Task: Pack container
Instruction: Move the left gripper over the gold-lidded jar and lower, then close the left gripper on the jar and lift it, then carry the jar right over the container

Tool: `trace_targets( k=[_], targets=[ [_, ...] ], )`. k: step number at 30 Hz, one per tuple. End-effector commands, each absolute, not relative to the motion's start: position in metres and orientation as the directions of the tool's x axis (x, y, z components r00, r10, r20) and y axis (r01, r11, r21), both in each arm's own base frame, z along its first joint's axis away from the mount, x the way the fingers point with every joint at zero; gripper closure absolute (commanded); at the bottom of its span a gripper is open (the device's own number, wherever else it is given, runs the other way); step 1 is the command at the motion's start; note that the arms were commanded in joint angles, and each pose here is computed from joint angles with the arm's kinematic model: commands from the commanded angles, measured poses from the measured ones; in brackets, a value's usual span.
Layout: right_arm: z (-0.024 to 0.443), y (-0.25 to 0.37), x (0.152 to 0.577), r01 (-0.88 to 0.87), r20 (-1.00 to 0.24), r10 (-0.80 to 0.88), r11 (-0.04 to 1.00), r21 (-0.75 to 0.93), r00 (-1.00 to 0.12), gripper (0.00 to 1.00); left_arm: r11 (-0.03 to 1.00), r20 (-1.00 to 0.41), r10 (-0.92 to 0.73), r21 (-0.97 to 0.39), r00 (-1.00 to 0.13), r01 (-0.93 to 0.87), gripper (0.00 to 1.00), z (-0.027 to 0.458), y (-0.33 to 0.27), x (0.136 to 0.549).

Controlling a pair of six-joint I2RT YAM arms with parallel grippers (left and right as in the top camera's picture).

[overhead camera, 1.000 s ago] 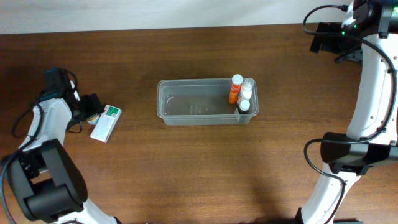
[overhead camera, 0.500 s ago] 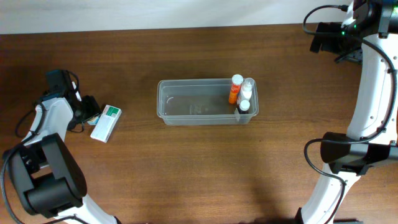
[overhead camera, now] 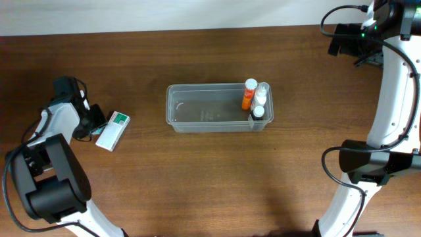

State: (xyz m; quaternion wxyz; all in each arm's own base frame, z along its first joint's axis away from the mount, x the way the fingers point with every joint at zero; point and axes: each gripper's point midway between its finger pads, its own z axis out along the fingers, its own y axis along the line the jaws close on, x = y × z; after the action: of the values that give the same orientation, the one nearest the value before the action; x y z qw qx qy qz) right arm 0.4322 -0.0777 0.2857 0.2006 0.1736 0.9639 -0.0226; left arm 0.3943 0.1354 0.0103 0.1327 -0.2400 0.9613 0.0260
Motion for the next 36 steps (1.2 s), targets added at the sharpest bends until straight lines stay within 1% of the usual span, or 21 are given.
trace_targets(
  k=[1, 6, 10, 15, 17, 20, 23, 25, 28, 32, 36],
  targets=[
    [0.293, -0.079, 0.431, 0.353, -0.412, 0.332, 0.935, 0.028, -0.848, 0.01, 0.887, -0.277, -0.450, -0.025, -0.849, -0.462, 0.62, 0.012, 0.135, 0.400],
    [0.293, -0.079, 0.431, 0.353, -0.412, 0.332, 0.935, 0.029, -0.848, 0.02, 0.887, -0.278, -0.450, -0.028, -0.849, -0.461, 0.68, 0.013, 0.135, 0.401],
    [0.293, -0.079, 0.431, 0.353, -0.412, 0.332, 0.935, 0.029, -0.848, 0.02, 0.890, -0.281, -0.449, -0.063, -0.848, -0.451, 0.74, 0.025, 0.131, 0.410],
    [0.293, -0.079, 0.431, 0.353, -0.412, 0.332, 0.935, 0.029, -0.848, 0.01, 0.898, -0.310, -0.439, -0.113, -0.843, -0.426, 0.75, 0.067, 0.128, 0.430],
    [0.293, -0.079, 0.431, 0.353, -0.412, 0.332, 0.935, 0.028, -0.848, 0.01, 0.919, -0.331, -0.394, -0.142, -0.858, -0.367, 0.75, 0.089, 0.121, 0.440],
    [0.293, -0.079, 0.431, 0.353, -0.412, 0.332, 0.935, 0.029, -0.848, 0.02, 0.955, -0.373, -0.285, -0.190, -0.883, -0.228, 0.75, 0.125, 0.099, 0.454],
    [0.293, -0.079, 0.431, 0.353, -0.412, 0.332, 0.935, 0.028, -0.848, 0.02, 0.976, -0.429, -0.134, -0.214, -0.893, -0.044, 0.75, 0.162, 0.065, 0.466],
    [0.293, -0.079, 0.431, 0.353, -0.412, 0.332, 0.935, 0.029, -0.848, 0.02, 0.977, -0.461, -0.044, -0.204, -0.886, 0.057, 0.75, 0.180, 0.042, 0.470],
    [0.293, -0.079, 0.431, 0.353, -0.412, 0.332, 0.935, 0.028, -0.848, 0.02, 0.962, -0.506, 0.117, -0.155, -0.855, 0.223, 0.75, 0.203, 0.001, 0.474],
    [0.293, -0.079, 0.431, 0.353, -0.412, 0.332, 0.935, 0.029, -0.848, 0.02, 0.884, -0.540, 0.350, -0.080, -0.765, 0.461, 0.75, 0.217, -0.066, 0.470],
    [0.293, -0.079, 0.431, 0.353, -0.412, 0.332, 0.935, 0.029, -0.848, 0.02, 0.753, -0.544, 0.549, -0.010, -0.635, 0.658, 0.75, 0.217, -0.130, 0.457]
  ],
)
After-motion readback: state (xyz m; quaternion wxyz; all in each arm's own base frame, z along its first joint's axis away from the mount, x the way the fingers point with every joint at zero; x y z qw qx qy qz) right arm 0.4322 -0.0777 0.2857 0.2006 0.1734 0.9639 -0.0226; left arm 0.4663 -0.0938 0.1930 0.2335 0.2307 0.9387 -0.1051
